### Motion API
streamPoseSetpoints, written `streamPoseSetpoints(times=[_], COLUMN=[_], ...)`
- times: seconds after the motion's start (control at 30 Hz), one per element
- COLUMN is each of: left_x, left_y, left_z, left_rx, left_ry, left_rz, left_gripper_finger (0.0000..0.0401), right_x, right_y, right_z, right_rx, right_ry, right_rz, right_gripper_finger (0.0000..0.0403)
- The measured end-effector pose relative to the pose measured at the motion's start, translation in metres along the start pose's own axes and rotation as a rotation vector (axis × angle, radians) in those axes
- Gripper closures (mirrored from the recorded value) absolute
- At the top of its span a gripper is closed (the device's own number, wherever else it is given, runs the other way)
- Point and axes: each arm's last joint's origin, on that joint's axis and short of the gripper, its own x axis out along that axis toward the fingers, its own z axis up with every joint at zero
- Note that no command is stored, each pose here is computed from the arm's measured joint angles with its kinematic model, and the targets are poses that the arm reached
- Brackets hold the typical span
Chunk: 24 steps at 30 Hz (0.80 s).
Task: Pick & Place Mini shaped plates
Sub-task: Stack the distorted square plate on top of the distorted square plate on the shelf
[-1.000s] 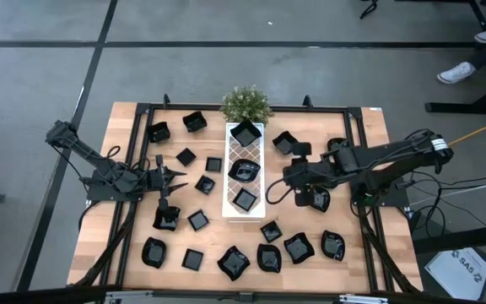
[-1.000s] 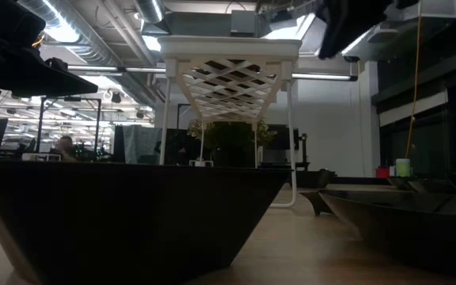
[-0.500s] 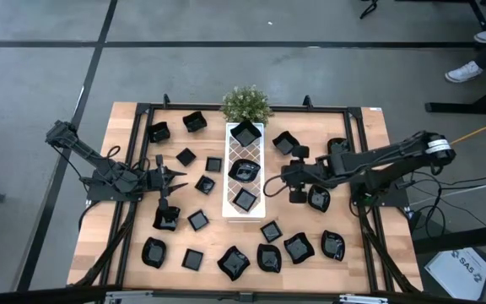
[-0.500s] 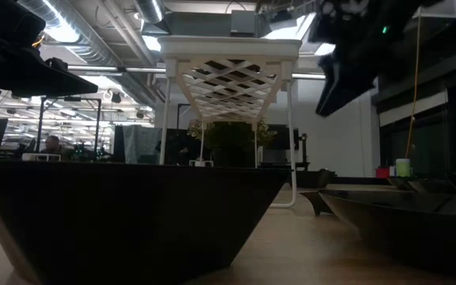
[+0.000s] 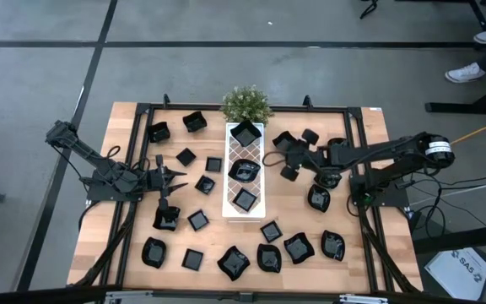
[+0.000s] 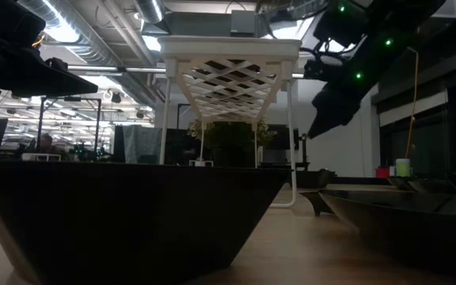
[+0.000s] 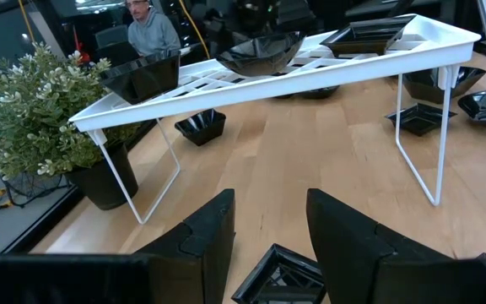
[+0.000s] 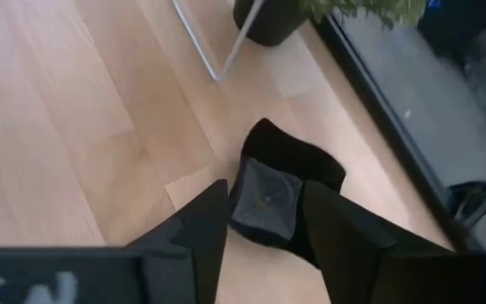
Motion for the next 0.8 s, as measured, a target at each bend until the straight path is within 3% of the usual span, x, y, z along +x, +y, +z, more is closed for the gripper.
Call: streamPoseSetpoints(times=[0.3, 0.47, 0.8], left_x=[0.0, 0.0, 0.0], left_y=[0.0, 0.0, 0.0], left_z=[0.0, 0.0, 0.0], left_rx=[0.0, 0.0, -0.001], left_ry=[0.0, 0.0, 0.0], left_rz=[0.0, 0.0, 0.0], left_gripper_finger=[0.0258, 0.0258, 0.0258], right_x=[0.011, 0.014, 0.031], right_y=[-0.007, -0.005, -0.001], right_z=[-0.008, -0.012, -0.021], right_rx=[0.066, 0.083, 0.098], right_ry=[0.002, -0.017, -0.022], right_rz=[0.016, 0.066, 0.052], right_gripper_finger=[0.0196, 0.0205, 0.0233])
